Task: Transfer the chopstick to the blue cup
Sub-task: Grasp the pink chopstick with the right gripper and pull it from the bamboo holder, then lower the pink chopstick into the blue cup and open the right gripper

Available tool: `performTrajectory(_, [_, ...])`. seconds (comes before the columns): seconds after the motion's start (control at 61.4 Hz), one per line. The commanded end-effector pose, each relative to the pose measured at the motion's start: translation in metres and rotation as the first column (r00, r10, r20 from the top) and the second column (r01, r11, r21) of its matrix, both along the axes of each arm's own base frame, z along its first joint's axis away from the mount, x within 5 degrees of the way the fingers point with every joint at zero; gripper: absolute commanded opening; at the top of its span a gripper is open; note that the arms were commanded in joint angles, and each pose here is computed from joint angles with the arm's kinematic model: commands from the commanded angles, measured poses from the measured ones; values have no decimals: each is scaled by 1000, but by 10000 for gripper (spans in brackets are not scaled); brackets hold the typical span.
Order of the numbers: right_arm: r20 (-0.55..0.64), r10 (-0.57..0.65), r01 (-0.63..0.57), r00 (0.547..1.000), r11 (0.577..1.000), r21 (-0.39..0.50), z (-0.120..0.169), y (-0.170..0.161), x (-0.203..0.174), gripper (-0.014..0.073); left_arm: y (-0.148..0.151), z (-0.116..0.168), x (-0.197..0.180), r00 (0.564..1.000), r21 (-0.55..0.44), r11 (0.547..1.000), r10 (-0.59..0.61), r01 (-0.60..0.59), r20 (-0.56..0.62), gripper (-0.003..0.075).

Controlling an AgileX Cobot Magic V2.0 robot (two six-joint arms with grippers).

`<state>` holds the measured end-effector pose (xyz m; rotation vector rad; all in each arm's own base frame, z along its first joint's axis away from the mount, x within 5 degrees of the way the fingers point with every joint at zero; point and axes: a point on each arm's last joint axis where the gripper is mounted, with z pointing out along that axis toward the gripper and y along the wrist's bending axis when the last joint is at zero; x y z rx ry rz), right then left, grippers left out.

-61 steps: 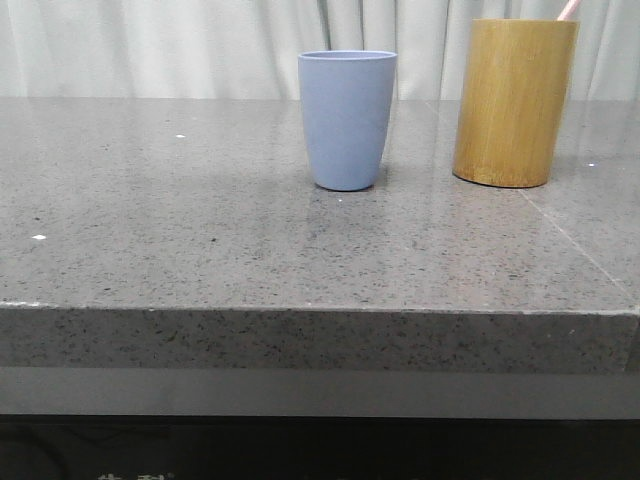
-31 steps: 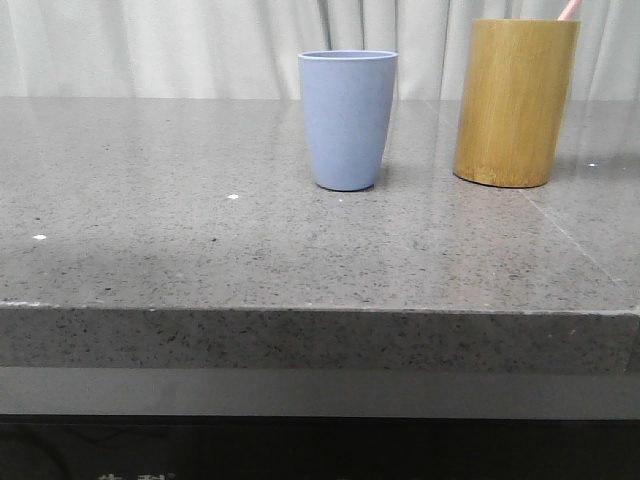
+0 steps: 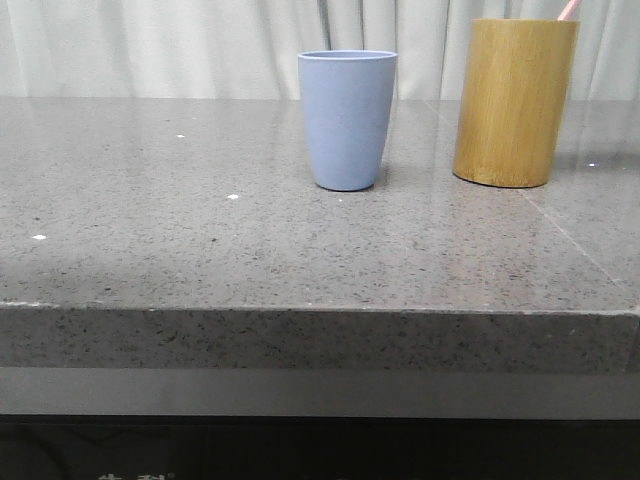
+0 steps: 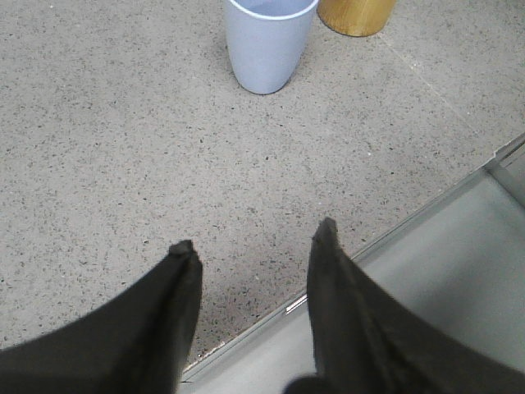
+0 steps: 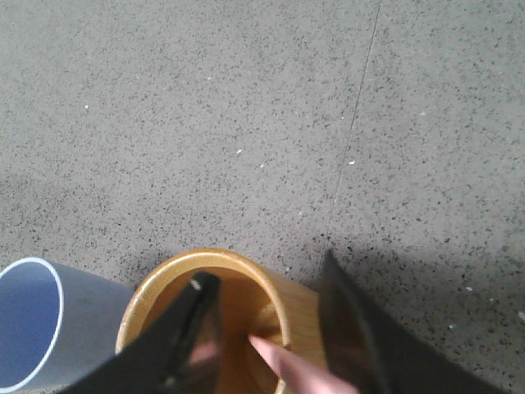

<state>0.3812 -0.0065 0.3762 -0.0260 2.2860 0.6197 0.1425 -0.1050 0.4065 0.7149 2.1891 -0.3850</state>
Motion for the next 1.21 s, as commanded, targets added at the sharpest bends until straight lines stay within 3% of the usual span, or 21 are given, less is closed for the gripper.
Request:
performTrajectory(0.0, [122, -18, 17, 992, 1000, 7, 32, 1, -9, 180, -1, 16, -3, 997, -79, 997, 2, 4, 76, 316])
performTrajectory(0.179, [124, -20, 20, 992, 1000, 7, 32, 1, -9, 25, -1, 16, -3, 997, -79, 997, 2, 4, 76, 316])
performTrajectory(0.31, [123, -20, 20, 992, 1000, 1, 32, 0, -9, -42, -1, 16, -3, 997, -79, 997, 2, 4, 76, 316])
performTrajectory(0.489, [135, -21, 26, 991, 999, -36, 36, -1, -13, -64, -1, 16, -3, 997, -79, 997, 2, 4, 76, 316])
performTrajectory(0.636, [213, -2, 15, 977, 998, -59, 64, 2, -32, -64, -1, 16, -3, 997, -79, 997, 2, 4, 76, 316])
performTrajectory(0.929, [475, 124, -31, 871, 979, -200, 163, 21, -112, -64, -1, 16, -3, 997, -77, 997, 1, 4, 75, 316])
performTrajectory(1.059, [551, 188, -69, 813, 971, -229, 184, 40, -145, -64, -1, 16, -3, 997, -77, 997, 1, 4, 75, 316])
performTrajectory(1.19, [569, 288, -185, 770, 955, -233, 187, 70, -157, -64, -1, 16, -3, 997, -78, 997, 2, 4, 76, 316])
